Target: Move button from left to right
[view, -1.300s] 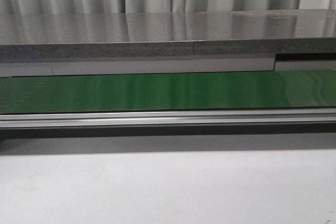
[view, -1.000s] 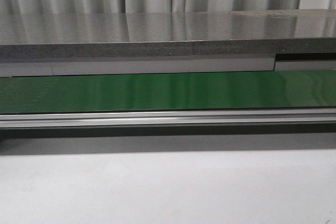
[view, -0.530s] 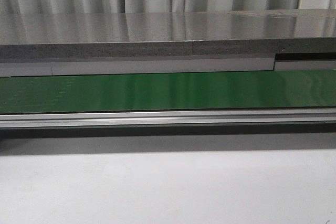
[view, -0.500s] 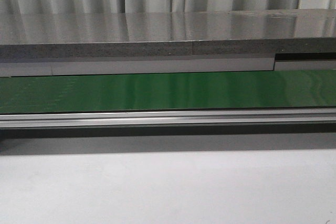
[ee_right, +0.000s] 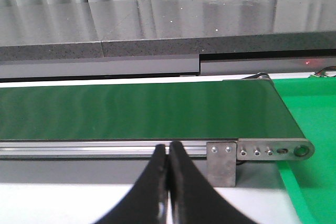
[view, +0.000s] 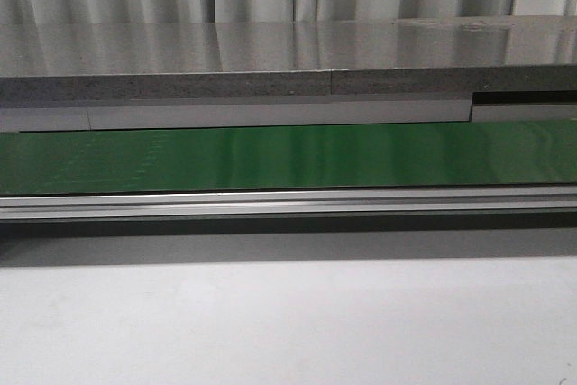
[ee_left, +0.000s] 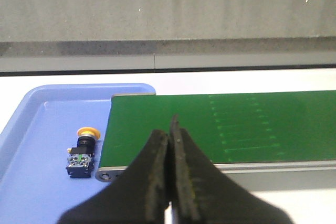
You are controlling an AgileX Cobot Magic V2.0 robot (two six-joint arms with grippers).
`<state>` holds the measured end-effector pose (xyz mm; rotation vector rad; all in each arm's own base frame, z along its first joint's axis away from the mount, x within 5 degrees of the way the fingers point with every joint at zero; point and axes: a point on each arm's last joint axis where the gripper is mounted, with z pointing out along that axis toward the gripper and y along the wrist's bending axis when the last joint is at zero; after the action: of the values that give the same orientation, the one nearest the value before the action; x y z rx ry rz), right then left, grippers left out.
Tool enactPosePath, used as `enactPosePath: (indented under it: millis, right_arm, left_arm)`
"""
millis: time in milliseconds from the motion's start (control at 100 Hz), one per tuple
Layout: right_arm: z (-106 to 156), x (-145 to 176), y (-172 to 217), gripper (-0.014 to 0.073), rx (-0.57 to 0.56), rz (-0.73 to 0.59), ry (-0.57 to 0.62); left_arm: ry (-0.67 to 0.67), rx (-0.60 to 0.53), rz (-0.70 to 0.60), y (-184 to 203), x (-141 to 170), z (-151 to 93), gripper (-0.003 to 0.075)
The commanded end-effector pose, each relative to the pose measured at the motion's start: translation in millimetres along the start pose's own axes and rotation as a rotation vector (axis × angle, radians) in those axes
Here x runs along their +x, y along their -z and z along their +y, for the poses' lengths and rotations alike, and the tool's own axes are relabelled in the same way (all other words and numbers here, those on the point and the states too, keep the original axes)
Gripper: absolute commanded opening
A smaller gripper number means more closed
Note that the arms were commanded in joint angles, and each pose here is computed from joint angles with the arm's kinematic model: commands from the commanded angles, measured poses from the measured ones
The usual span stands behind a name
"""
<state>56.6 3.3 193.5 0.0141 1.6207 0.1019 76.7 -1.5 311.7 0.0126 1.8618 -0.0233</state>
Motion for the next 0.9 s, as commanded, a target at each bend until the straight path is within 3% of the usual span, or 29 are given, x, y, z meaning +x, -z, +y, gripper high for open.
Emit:
enactPosePath:
  millis: [0, 170, 390, 650, 890]
  right_arm:
    - [0.9, -14.0, 3.1, -0.0068, -0.007, -0.12, 0.012]
    - [0.9, -14.0, 3.1, -0.0068, -0.007, -0.12, 0.012]
    - [0.9, -14.0, 3.1, -0.0068, -0.007, -0.12, 0.012]
    - [0.9, -14.0, 3.1, -0.0068, -0.007, -0.12, 0.012]
    - [0.9, -14.0, 3.1, -0.0068, -0.007, -0.12, 0.012]
  left_arm:
    - [-0.006, -0.005, 0.002, -4.0, -33.0, -0.2, -0.002]
    - [-0.004, -0.017, 0.166, -22.7, -62.9, -0.7, -0.002]
    - [-0.006, -0.031, 0.396, -56.0, -78.1, -1.3, -0.002]
    - [-0.01, -0.034, 0.505, -85.5, -70.4, -2.0, -0.002]
    - [-0.022, -0.033, 0.518, -90.8, -68.8, -2.0, -0.002]
